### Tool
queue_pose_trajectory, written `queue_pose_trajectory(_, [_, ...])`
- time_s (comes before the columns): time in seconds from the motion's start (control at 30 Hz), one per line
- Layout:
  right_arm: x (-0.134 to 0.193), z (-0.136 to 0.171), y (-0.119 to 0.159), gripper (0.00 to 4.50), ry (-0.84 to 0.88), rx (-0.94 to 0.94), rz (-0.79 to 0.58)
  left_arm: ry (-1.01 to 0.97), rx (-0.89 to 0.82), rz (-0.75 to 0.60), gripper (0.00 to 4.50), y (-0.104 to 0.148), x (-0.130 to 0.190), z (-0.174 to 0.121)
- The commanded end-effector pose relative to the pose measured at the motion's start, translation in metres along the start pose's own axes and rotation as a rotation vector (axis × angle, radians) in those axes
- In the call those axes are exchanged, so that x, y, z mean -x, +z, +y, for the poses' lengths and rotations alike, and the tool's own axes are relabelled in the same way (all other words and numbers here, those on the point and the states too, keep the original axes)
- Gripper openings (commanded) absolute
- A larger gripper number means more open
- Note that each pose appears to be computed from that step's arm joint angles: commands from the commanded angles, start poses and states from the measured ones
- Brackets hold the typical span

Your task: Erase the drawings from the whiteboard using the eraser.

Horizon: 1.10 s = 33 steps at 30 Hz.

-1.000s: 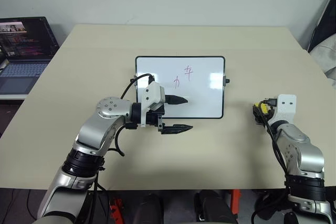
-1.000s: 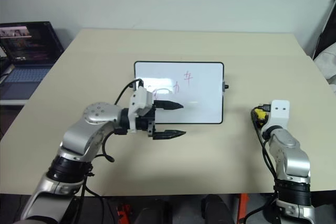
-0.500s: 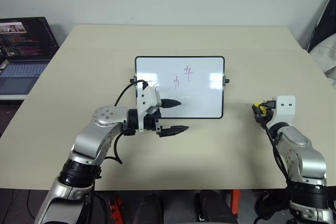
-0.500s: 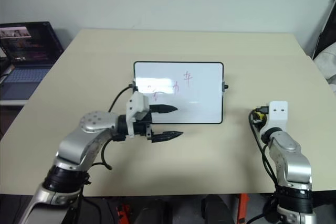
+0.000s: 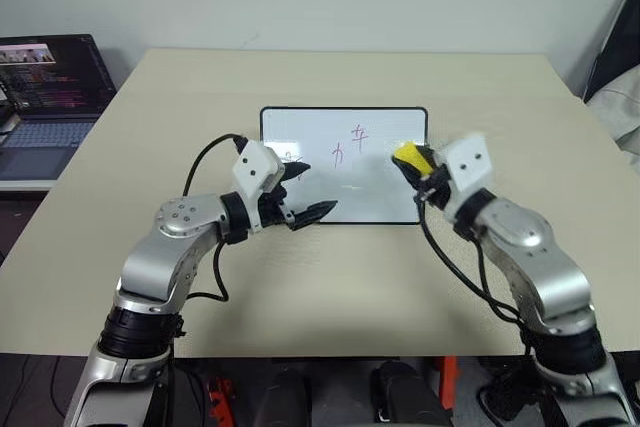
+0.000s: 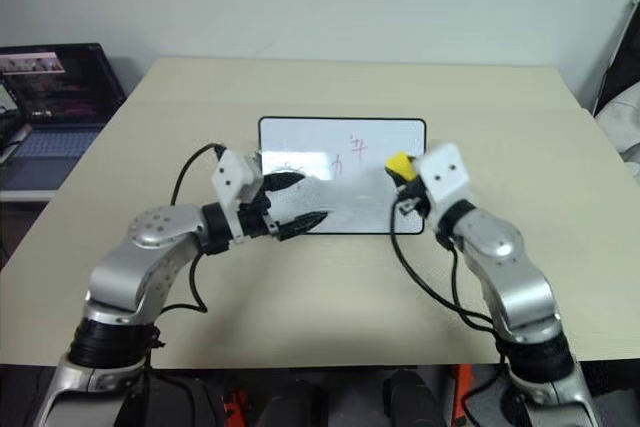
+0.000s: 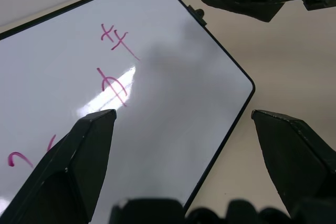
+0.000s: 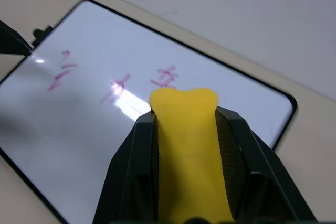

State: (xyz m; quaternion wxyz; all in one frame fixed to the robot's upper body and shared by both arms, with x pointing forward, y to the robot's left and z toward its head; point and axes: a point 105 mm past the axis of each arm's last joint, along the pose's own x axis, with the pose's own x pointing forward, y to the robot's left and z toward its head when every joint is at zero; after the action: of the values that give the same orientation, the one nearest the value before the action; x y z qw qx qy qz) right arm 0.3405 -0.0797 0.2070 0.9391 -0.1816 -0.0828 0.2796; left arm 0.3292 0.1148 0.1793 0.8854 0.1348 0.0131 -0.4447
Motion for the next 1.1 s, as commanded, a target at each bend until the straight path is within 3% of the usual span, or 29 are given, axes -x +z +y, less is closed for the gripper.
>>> queue_pose_trajectory(0.03, [-0.017, -0.002, 0.016, 1.17, -0.002, 0.045, -0.058, 0.049, -0.032, -0.025, 4.50, 0.016, 0.002, 0.012])
queue_pose_trajectory(0.5, [-0.086, -0.011, 0.001, 1.15, -0.018, 0.182, -0.004, 0.065, -0.007, 0.019, 4.50, 0.008, 0.004, 0.016])
queue_pose_trajectory(0.73, [-0.085, -0.001, -0.026, 1.14, 0.065, 0.209, 0.107, 0.061, -0.012, 0.024, 4.50, 0.005, 0.005, 0.014])
queue_pose_trajectory(0.97, [-0.093, -0.024, -0.010, 1.14, -0.074, 0.265, 0.056, 0.045, -0.014, 0.020, 4.50, 0.004, 0.003, 0.011])
queue_pose_trajectory(1.1, [-0.088, -0.006, -0.032, 1.14, 0.044, 0.262, 0.140, 0.041, -0.013, 0.019, 4.50, 0.002, 0.003, 0.010])
